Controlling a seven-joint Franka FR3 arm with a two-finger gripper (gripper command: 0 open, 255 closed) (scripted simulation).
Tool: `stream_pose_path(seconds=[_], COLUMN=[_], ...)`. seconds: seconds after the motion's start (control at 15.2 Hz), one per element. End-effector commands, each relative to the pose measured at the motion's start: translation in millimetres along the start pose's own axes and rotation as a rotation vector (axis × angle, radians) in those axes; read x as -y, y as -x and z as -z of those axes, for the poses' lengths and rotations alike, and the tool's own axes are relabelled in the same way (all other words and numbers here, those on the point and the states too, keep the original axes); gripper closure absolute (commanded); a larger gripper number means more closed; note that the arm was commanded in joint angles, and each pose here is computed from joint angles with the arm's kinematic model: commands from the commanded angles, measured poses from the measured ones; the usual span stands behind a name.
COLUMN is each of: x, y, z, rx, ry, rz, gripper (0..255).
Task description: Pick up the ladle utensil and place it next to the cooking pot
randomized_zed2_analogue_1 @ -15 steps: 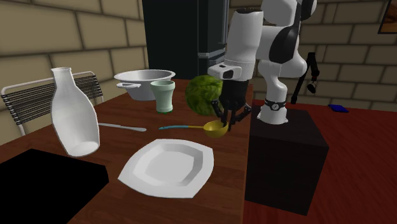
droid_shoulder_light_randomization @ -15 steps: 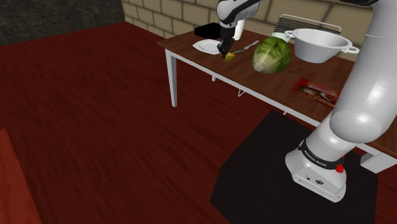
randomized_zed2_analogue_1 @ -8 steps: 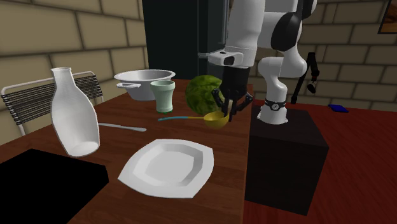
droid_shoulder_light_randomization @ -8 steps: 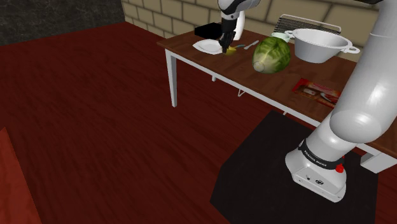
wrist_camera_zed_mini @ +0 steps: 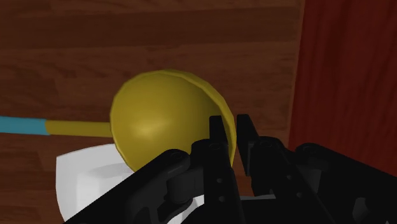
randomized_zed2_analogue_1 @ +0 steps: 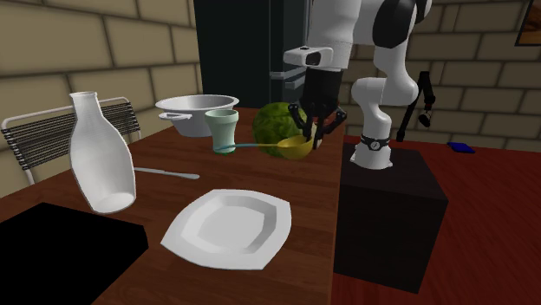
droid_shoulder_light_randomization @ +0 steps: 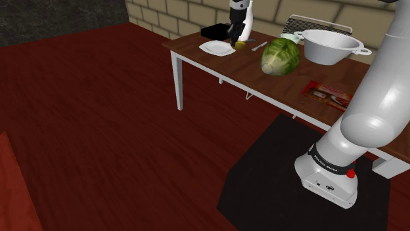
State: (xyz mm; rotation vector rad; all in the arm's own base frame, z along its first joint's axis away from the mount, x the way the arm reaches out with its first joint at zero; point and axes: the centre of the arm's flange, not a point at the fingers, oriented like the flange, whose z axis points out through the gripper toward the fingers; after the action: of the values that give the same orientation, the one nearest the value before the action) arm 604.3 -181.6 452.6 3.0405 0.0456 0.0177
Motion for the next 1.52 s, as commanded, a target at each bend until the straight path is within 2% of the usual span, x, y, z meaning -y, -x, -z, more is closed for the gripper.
stream_pose_path(seconds=[0.0,1.32,1.45], x=[-1,-12,-17], y=[0,-1,11], z=[12,117,116], rx=[0.0,0.0,0.0], ry=[0.0,0.0,0.0], rz=[0.0,0.0,0.0], gripper=[255,255,255])
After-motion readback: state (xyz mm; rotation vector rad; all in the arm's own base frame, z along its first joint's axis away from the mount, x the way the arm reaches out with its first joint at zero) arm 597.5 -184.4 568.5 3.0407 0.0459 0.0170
